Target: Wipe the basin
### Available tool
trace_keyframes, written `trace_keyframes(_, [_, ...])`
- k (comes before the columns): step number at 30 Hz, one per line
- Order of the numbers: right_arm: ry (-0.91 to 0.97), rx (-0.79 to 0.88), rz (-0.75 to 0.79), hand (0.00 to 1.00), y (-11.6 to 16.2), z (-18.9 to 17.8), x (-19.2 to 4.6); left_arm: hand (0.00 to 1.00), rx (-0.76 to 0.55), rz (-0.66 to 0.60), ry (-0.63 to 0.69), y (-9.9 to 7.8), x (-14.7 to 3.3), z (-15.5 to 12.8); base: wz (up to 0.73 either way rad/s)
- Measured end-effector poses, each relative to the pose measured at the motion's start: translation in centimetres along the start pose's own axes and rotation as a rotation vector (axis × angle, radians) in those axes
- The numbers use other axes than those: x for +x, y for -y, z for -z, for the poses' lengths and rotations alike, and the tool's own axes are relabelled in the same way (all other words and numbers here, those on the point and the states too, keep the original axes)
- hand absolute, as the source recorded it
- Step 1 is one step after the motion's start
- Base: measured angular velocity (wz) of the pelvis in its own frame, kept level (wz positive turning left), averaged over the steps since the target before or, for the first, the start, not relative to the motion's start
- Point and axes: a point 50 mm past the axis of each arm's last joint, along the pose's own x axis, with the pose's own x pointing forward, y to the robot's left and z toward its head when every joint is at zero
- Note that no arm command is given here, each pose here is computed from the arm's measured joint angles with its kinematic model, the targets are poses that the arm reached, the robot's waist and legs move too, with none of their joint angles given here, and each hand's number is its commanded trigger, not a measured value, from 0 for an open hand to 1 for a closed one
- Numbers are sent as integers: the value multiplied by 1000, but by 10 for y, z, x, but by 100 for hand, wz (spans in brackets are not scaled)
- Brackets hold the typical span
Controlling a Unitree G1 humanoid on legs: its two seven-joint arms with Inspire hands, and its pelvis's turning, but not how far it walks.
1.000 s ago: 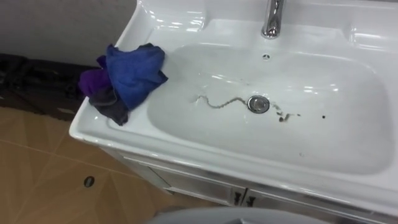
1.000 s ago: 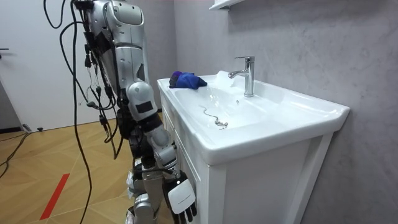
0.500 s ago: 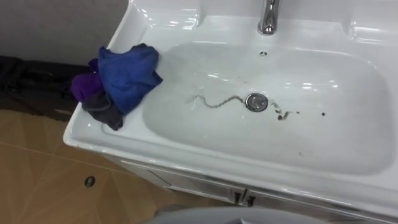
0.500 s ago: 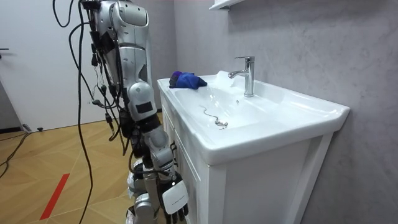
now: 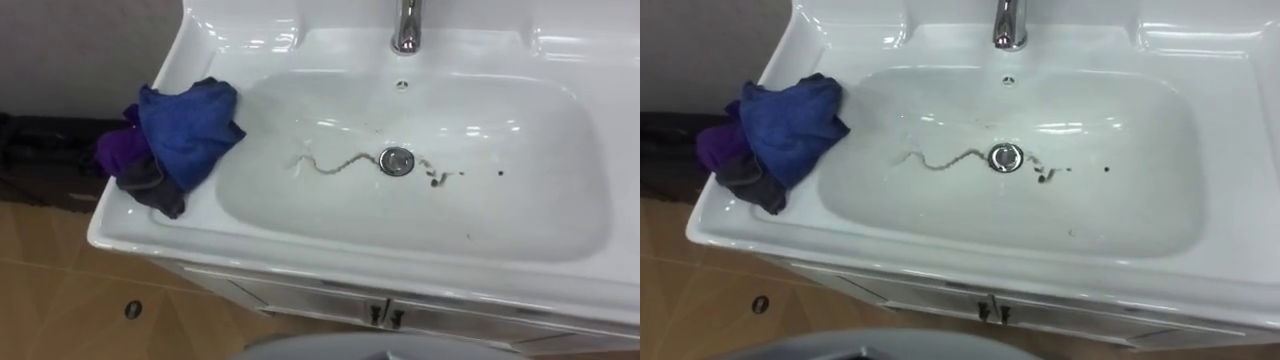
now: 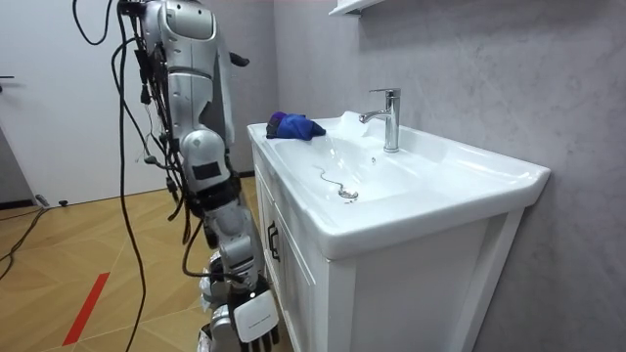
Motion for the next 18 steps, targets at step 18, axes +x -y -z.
trace_keyframes(18, [-30,1,-47,0,-7,0,2,0,-87,362,80,49,-50,-27,-7])
